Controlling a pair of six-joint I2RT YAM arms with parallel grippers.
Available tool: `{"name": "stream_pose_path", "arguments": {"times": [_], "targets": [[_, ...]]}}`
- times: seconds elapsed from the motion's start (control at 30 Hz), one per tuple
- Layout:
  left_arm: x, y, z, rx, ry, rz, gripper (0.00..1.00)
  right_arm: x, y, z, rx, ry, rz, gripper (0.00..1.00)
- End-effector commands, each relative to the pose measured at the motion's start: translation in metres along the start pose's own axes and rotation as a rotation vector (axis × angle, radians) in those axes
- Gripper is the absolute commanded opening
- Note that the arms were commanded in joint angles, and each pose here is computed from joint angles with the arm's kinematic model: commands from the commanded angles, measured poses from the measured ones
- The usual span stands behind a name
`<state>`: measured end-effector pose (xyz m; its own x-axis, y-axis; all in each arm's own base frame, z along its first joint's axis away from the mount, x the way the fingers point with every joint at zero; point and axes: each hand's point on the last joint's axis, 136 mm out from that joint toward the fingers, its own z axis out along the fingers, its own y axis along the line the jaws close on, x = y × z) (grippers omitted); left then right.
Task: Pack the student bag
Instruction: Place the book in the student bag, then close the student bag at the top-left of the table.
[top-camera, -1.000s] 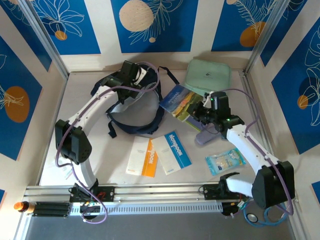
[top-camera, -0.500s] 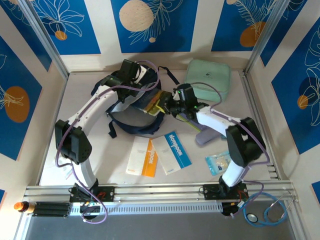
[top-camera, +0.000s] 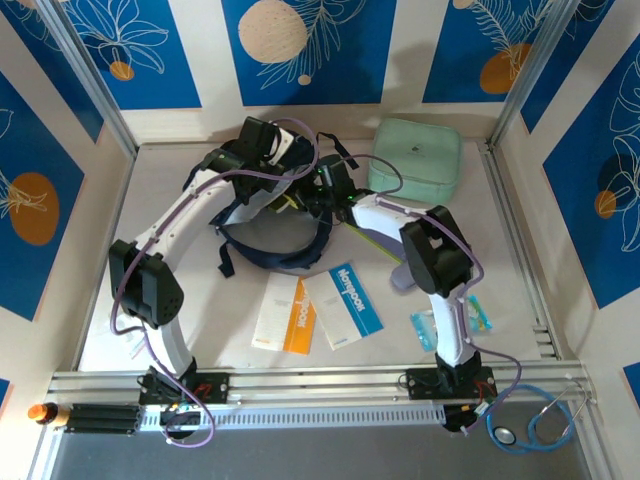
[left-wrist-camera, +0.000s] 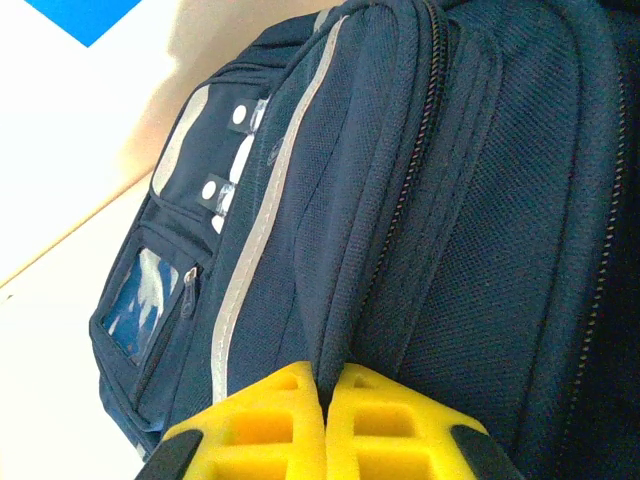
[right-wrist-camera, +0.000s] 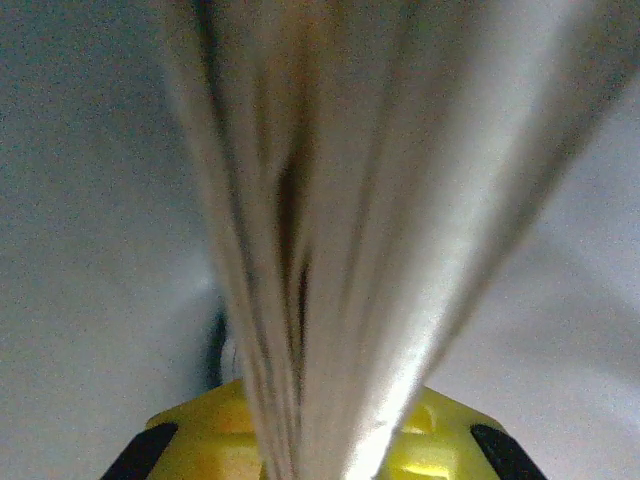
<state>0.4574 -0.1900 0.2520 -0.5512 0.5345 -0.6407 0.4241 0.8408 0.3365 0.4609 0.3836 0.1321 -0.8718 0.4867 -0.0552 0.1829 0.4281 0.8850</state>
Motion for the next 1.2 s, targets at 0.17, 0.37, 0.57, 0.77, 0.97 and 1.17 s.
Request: {"name": "stream_pose_path", "arguments": {"times": [0.17, 0.37, 0.57, 0.77, 0.97, 1.17], "targets": [[-0.052, 0.036, -0.047, -0.029, -0.214, -0.134, 0.0, -0.022, 0.01, 0.04, 0.003, -0.143, 0.014, 0.0], [-0.046, 0.044, -0.043, -0.015, -0.204, -0.164, 0.0, -0.02, 0.0, 0.068, 0.028, -0.16, 0.054, 0.09], [-0.042, 0.055, -0.033, -0.004, -0.193, -0.238, 0.0, -0.004, -0.008, 0.091, 0.084, -0.127, 0.071, 0.39], [-0.025, 0.064, -0.018, 0.004, -0.159, -0.294, 0.0, 0.008, 0.0, 0.078, 0.078, -0.064, 0.071, 0.53], [-0.004, 0.068, -0.004, -0.013, -0.117, -0.314, 0.0, 0.032, 0.02, 0.02, 0.04, -0.03, 0.045, 0.65], [0.031, 0.068, 0.006, -0.064, -0.044, -0.317, 0.0, 0.052, 0.01, -0.047, 0.071, -0.032, -0.067, 0.65]]}}
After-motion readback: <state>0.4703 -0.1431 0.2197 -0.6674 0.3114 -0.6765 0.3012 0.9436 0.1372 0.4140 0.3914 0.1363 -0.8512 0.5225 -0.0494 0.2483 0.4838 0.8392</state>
